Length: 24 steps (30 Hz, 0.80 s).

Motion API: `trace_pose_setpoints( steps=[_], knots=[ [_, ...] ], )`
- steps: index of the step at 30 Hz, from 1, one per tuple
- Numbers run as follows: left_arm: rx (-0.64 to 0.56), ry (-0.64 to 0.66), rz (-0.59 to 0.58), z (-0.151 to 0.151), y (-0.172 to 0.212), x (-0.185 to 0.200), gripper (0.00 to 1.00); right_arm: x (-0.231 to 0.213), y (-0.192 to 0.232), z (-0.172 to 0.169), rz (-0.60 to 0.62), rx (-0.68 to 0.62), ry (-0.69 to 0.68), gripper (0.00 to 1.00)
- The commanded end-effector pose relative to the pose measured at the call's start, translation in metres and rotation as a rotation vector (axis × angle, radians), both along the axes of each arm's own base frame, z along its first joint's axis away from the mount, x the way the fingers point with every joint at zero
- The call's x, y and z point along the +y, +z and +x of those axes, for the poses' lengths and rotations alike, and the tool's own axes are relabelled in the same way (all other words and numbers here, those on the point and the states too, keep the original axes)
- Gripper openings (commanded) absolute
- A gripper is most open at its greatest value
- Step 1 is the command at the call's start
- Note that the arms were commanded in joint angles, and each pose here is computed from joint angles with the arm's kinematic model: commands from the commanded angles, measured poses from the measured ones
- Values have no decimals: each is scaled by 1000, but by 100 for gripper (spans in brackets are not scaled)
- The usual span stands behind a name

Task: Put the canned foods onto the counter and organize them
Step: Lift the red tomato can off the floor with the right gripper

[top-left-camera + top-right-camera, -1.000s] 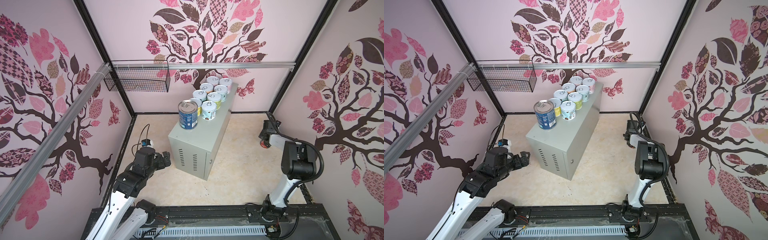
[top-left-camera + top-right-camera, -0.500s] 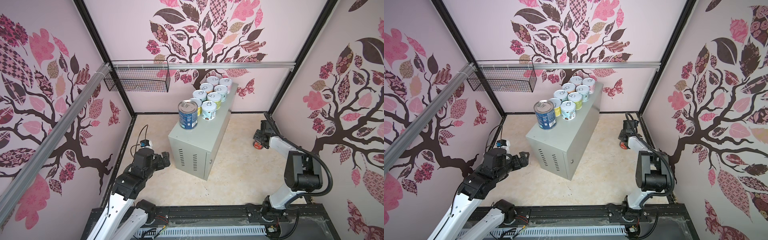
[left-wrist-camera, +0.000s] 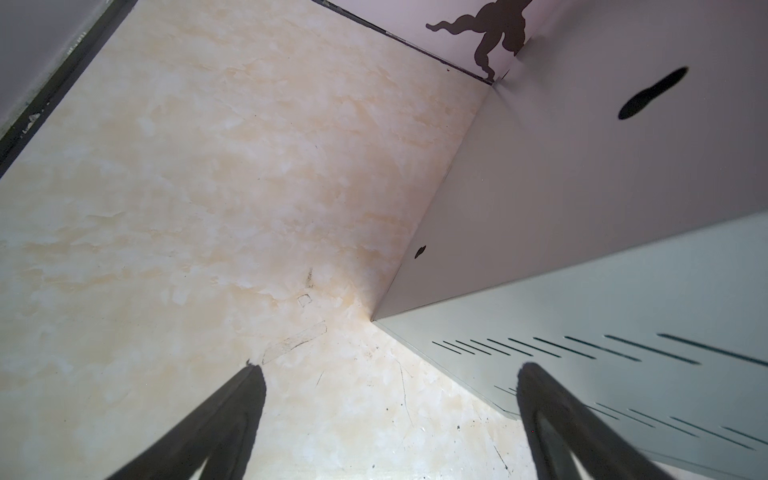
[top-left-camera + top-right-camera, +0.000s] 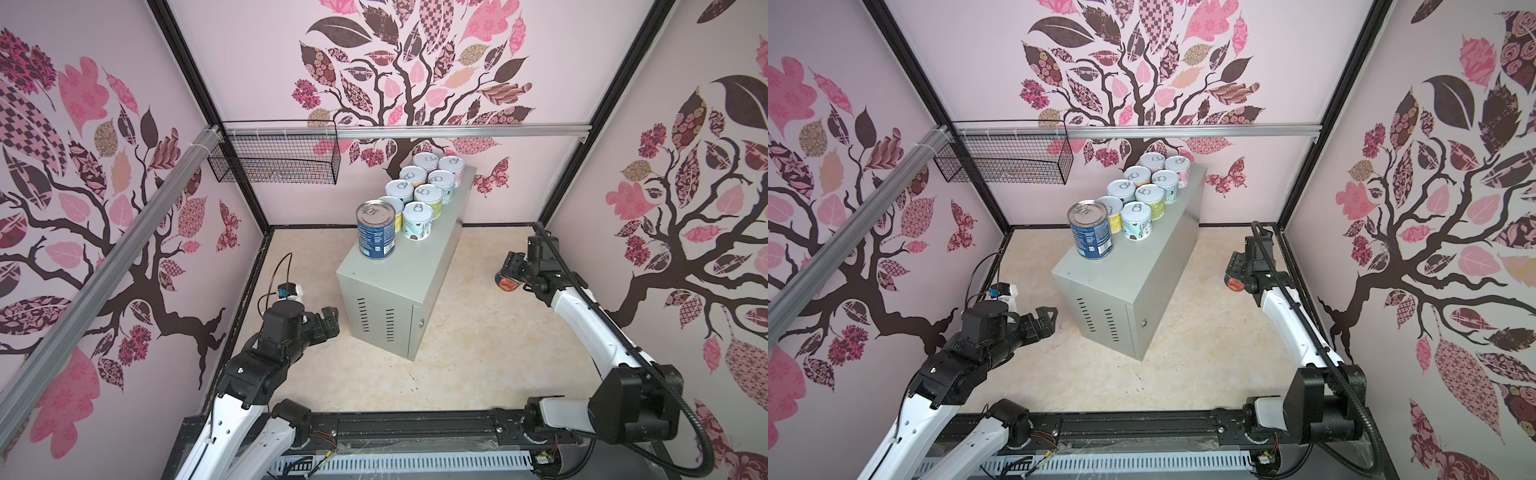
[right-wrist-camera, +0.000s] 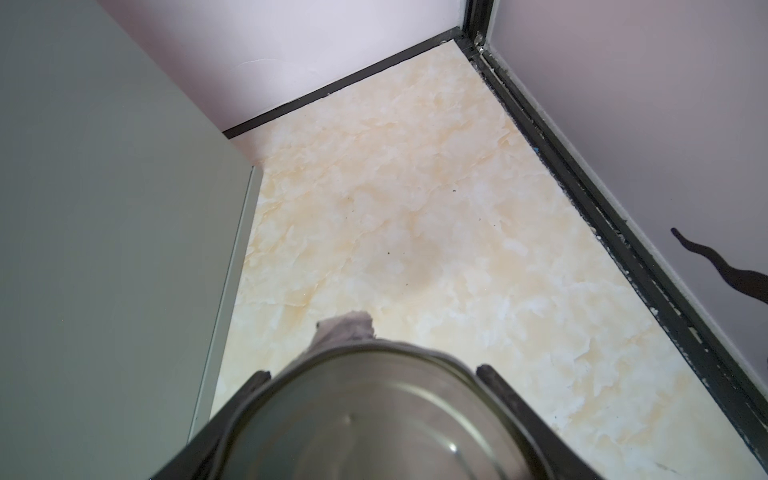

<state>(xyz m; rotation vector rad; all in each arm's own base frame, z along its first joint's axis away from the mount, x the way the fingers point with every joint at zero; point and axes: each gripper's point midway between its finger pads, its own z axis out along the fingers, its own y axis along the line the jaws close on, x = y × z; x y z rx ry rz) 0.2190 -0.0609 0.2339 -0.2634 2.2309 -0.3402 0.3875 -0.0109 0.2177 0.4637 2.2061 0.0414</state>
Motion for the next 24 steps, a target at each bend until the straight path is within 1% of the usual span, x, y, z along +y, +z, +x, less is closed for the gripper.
trace_pose_setpoints(
  steps=[1, 12, 16, 21, 24],
  knots=[
    [-24, -1, -4, -6, 17, 3, 98, 17, 77, -11, 43, -168, 64, 56],
    [-20, 2, -10, -21, 28, 9, 98, 59, 150, -60, 95, -222, 257, 55],
    [-19, 1, -6, -23, 32, 10, 98, 78, 172, -77, 129, -226, 356, 53],
    [-21, 3, -4, -23, 40, 11, 98, 117, 193, -97, 77, -202, 483, 54],
    [-26, 5, 0, -23, 47, 11, 98, 142, 209, -109, 58, -219, 544, 54]
  ],
)
